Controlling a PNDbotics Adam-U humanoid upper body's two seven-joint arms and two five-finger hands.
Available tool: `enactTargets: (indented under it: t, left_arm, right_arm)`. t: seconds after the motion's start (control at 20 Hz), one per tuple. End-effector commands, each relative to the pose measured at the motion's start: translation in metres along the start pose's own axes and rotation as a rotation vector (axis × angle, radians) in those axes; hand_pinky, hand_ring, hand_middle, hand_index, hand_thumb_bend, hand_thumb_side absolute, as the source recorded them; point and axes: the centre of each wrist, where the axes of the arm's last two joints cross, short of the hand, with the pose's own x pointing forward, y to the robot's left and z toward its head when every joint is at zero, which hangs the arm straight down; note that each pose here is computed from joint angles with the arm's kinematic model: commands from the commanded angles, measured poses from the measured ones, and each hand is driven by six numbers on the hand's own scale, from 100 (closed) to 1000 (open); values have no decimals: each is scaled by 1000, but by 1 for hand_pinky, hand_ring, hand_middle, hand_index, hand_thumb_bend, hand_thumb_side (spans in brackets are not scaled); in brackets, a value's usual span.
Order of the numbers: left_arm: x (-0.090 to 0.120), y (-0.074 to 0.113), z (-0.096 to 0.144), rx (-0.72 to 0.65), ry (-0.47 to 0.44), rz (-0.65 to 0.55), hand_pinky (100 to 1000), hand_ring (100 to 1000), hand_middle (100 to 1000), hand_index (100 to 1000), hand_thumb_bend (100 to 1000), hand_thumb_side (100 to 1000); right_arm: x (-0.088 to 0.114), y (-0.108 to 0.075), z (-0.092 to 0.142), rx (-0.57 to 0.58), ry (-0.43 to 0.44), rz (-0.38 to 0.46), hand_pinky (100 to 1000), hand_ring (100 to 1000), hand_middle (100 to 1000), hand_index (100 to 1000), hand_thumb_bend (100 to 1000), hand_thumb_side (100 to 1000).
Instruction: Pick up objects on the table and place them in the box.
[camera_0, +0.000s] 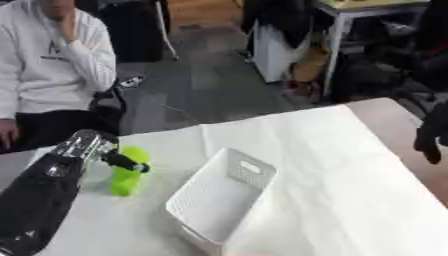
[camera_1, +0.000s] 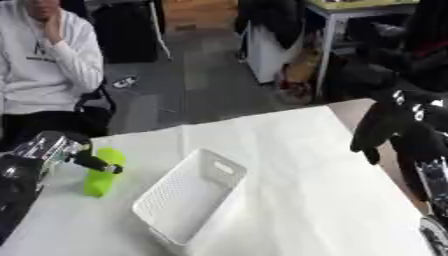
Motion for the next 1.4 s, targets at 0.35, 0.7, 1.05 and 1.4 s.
enactTargets:
  t: [0.35,0.7,1.05,1.4]
  left_arm:
    - [-8,5,2,-10,29,9,354,653,680,687,584,878]
    - [-7,1,0,-33,35,4,349,646,675,681,583,772]
    - [-7,-2,-1,-40,39,-3,327,617,630,642,493,745]
    - [-7,-2,-1,-6,51,-11,206,490,469,420,186,839]
  right_arm:
    - [4,-2,-7,10,-30,7,151,395,460,517,100,691]
    - [4,-2,-7,11,-32,6,151,395,460,517,100,690]
    - [4,-3,-8,11,-34,6,151,395,460,517,100,690]
    - [4,-3,-8,11,-34,7,151,395,459,517,100,689]
